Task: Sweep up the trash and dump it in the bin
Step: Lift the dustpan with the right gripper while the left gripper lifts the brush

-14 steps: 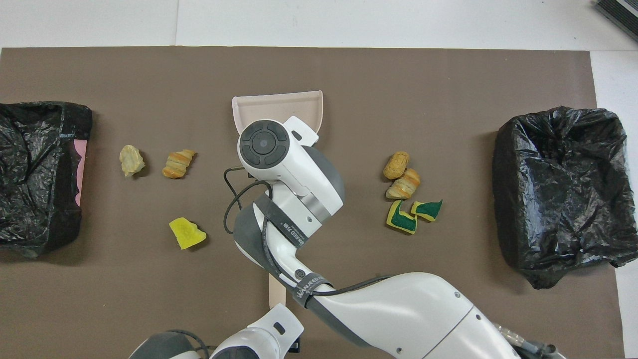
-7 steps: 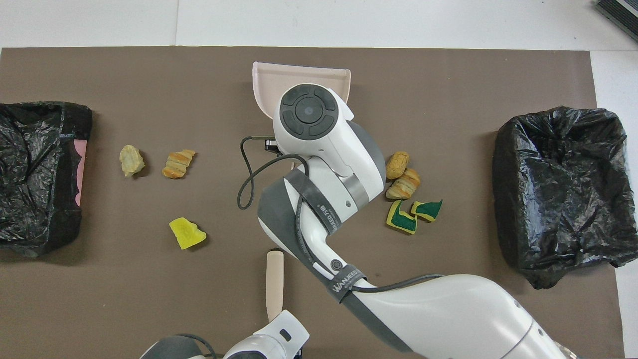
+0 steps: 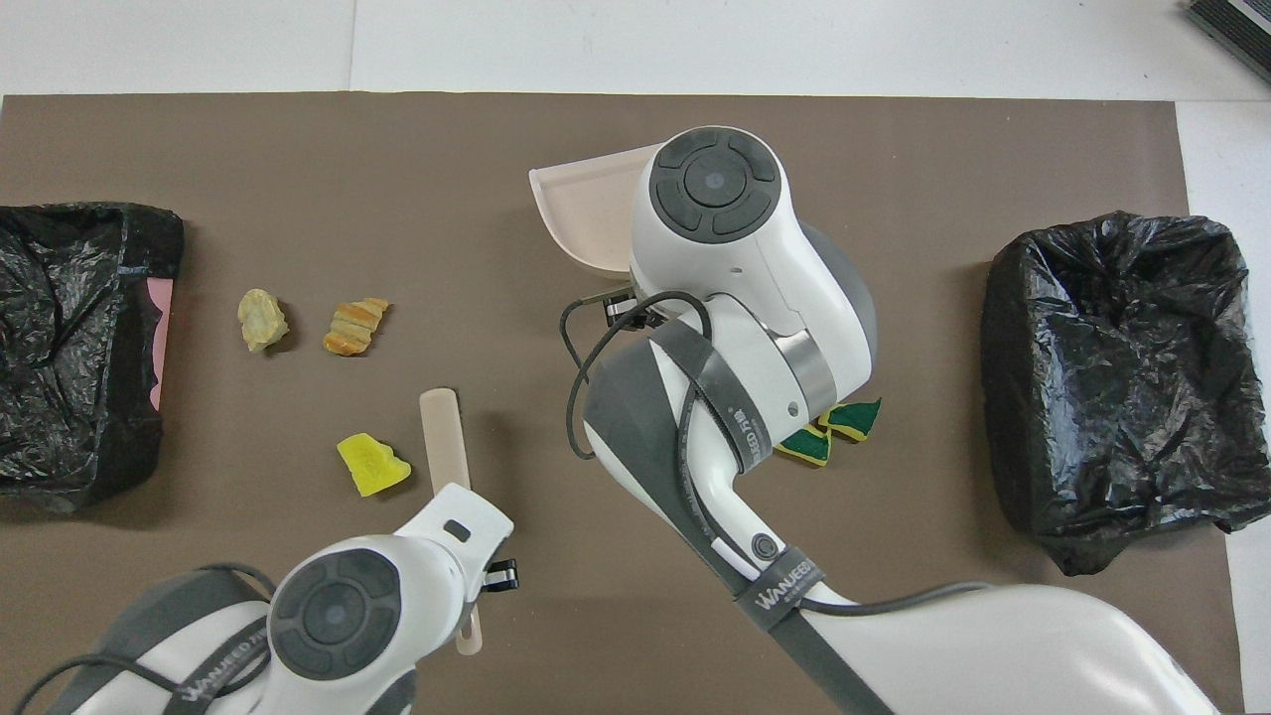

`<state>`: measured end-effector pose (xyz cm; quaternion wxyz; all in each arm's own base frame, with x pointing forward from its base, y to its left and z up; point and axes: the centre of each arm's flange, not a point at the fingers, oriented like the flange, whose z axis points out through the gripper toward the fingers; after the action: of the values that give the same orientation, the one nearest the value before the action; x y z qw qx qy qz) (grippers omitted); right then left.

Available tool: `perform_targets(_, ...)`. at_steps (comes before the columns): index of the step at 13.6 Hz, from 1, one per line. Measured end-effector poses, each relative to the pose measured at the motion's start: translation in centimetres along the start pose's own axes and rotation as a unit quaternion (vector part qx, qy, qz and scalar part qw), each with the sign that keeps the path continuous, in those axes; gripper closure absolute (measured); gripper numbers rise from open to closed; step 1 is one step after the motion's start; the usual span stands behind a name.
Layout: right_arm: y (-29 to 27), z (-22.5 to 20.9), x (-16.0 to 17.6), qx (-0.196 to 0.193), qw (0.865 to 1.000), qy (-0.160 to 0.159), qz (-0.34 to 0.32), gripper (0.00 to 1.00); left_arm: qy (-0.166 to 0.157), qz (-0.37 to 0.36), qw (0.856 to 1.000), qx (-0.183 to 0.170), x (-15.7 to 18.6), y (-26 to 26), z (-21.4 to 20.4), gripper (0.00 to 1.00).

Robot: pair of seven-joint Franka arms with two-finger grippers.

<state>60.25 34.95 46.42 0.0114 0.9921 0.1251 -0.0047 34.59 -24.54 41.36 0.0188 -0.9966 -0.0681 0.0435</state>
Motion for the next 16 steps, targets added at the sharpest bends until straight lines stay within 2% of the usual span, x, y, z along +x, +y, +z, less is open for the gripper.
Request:
perform_targets(3,0.3,0.4,-1.1,-0.009,0.990,-0.040,-0.133,0.69,-0.002,0.001,1.000,0.000,6.4,-6.9,0.0,0.74)
perform_targets(4,0.5,0.6,-1.3,-0.009,0.984,-0.050,-0.170,0.69,-0.005,0.010,1.000,0.000,8.8,-9.7,0.1,0.74)
perform_targets(6,0.8,1.2,-1.8,-0.006,0.968,-0.066,-0.243,0.69,-0.006,0.029,0.999,0.023,12.8,-15.1,0.8,0.74)
perform_targets(9,1.8,2.4,-3.1,0.003,0.924,-0.087,-0.371,0.69,-0.009,0.044,0.998,0.045,17.9,-20.5,1.4,0.74)
perform_targets(12,2.2,3.6,-4.4,0.013,0.863,-0.083,-0.499,0.69,-0.010,0.061,0.995,0.073,21.5,-22.2,3.1,0.74)
perform_targets(13,2.2,4.0,-4.8,0.013,0.851,-0.078,-0.519,0.69,-0.013,0.071,0.994,0.080,22.1,-22.3,4.1,0.74)
perform_targets(16,2.5,4.7,-5.6,0.004,0.837,-0.080,-0.541,0.69,-0.015,0.120,0.989,0.082,23.0,-21.8,5.8,0.74)
